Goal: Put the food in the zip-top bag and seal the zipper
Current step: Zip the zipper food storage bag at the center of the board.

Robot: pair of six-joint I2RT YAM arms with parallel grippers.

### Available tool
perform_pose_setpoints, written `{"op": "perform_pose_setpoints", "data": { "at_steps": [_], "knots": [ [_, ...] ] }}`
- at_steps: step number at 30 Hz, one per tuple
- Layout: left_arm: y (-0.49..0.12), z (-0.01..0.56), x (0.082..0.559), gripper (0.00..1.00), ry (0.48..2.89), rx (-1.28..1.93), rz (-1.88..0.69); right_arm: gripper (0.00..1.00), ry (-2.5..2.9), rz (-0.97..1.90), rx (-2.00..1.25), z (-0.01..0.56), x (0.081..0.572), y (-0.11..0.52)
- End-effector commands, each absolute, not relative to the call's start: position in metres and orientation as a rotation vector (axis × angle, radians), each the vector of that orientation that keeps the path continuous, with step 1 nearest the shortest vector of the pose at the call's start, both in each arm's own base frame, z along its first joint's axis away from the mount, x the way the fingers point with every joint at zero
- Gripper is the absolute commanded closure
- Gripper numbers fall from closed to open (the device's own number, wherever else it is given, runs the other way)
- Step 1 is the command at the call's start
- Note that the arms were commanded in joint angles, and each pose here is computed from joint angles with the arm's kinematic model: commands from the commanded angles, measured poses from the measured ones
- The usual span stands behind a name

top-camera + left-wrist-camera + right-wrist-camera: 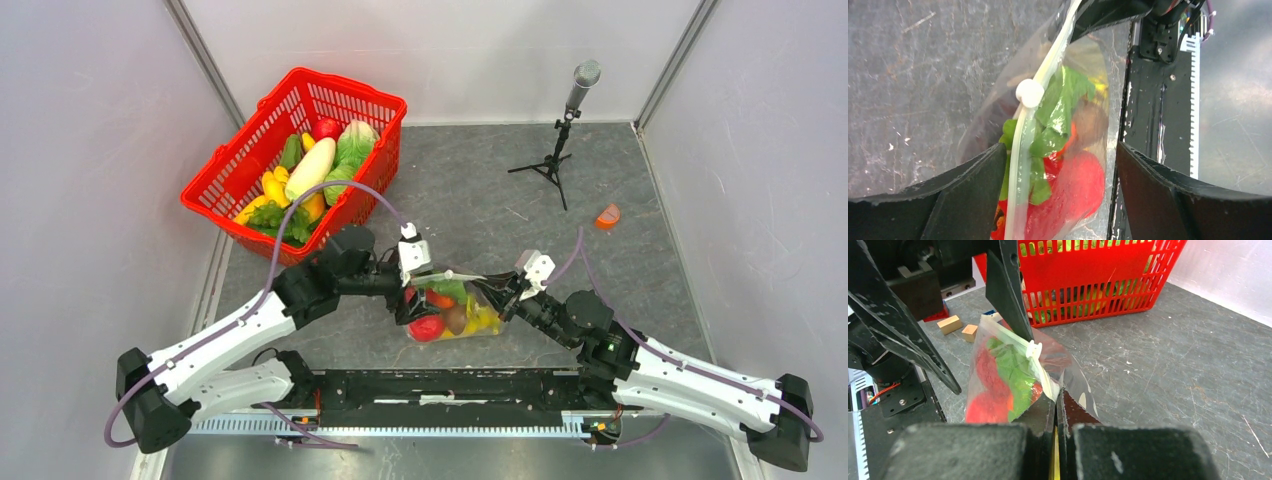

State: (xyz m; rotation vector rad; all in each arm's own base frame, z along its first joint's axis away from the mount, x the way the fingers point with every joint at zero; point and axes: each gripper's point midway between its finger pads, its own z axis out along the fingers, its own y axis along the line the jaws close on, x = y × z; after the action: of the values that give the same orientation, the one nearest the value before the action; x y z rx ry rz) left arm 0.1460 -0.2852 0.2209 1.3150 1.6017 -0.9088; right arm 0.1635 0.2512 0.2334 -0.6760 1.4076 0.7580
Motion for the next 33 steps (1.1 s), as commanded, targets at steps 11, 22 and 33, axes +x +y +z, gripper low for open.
{"op": "perform_pose_setpoints", "data": {
  "at_steps": [11,22,33],
  "knots": [
    [-0.283,0.227,0.117,0.48,1.596,1.360,-1.064,1.00,1.353,0.785,-0.610,0.254,0.166,0.249],
    [-0.288,0.201,0.121,0.52,1.749,1.381,-1.068,1.00,1.356,0.776,-0.580,0.258,0.168,0.245],
    [-0.289,0.178,0.124,0.41,1.896,1.406,-1.055,1.00,1.354,0.781,-0.577,0.259,0.169,0.247]
  ]
}}
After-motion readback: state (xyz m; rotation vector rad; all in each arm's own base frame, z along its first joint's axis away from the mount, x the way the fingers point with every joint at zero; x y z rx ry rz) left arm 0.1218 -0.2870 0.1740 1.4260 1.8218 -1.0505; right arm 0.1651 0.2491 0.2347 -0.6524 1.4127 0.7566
